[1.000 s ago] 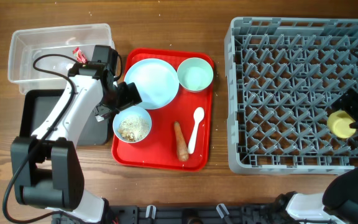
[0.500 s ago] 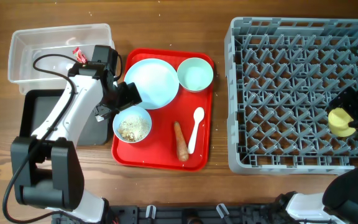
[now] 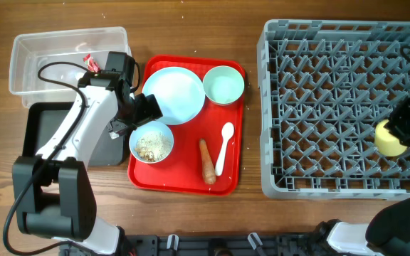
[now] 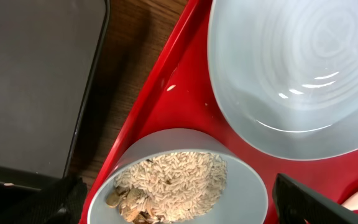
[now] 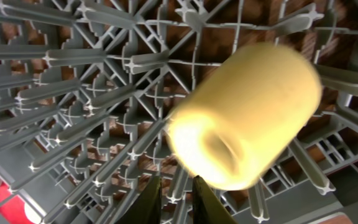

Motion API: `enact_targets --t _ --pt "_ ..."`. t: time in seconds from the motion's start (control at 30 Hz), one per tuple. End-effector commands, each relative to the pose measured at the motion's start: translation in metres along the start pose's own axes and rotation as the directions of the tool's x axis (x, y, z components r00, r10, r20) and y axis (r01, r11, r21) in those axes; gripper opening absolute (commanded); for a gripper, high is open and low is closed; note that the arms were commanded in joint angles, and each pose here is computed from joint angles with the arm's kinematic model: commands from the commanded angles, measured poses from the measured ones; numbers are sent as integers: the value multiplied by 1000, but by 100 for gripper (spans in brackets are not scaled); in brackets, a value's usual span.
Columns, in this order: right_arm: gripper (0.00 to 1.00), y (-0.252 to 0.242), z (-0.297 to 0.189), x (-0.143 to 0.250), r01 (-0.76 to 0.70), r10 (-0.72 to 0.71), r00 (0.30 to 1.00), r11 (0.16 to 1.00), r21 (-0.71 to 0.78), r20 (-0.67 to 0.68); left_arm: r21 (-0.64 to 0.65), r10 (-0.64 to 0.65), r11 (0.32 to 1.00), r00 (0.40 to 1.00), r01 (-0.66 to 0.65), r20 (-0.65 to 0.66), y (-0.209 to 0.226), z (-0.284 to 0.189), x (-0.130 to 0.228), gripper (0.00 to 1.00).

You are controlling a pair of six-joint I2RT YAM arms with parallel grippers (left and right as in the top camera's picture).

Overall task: Sort waste into correct bins and load items into the dishwasher rack
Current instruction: 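Place the yellow cup in the rack's right side with the right gripper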

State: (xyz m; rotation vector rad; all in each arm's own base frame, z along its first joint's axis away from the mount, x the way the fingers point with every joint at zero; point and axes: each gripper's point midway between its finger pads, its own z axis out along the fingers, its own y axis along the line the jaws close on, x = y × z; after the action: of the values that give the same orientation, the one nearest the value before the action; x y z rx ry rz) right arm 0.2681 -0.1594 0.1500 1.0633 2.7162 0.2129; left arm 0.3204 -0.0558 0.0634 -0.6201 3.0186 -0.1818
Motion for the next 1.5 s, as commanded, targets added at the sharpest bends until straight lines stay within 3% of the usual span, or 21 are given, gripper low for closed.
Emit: enact_targets --t 0.0,0.2,0.33,0.57,0.73,0.9,1.07,1.17,1.27,1.47 --pt "17 7 -2 1 22 -22 1000 999 -35 6 2 15 1000 999 -15 37 1 -9 -5 97" --pt "17 7 -2 -1 22 -21 1000 999 -34 17 2 15 1000 999 -15 37 1 -9 -5 97" --pt "16 -18 -2 -6 -65 61 997 992 109 42 1 15 1000 999 -15 36 1 -9 -5 97" --pt "17 -38 -4 -8 -144 131 989 966 217 74 3 15 1000 999 -15 35 0 -9 -5 97" --pt "17 -39 6 -4 -145 135 989 966 214 61 4 16 1000 999 -16 35 0 -9 -5 97" --pt "20 -13 11 -1 -58 57 998 996 65 20 5 15 1000 999 -16 35 0 -9 -5 97" --pt "24 -10 11 -2 -58 57 998 997 47 20 2 15 1000 999 -15 30 1 -9 -3 98" --pt "30 32 4 -1 73 -70 997 986 -147 27 0 15 1000 999 -15 28 1 -9 -3 98" --pt "35 91 -16 5 281 -263 960 905 -319 98 8 16 1000 999 -16 42 0 -12 -4 98" --pt "49 210 -40 35 612 -539 791 694 -380 290 11 11 1000 999 -12 47 1 -18 -3 100"
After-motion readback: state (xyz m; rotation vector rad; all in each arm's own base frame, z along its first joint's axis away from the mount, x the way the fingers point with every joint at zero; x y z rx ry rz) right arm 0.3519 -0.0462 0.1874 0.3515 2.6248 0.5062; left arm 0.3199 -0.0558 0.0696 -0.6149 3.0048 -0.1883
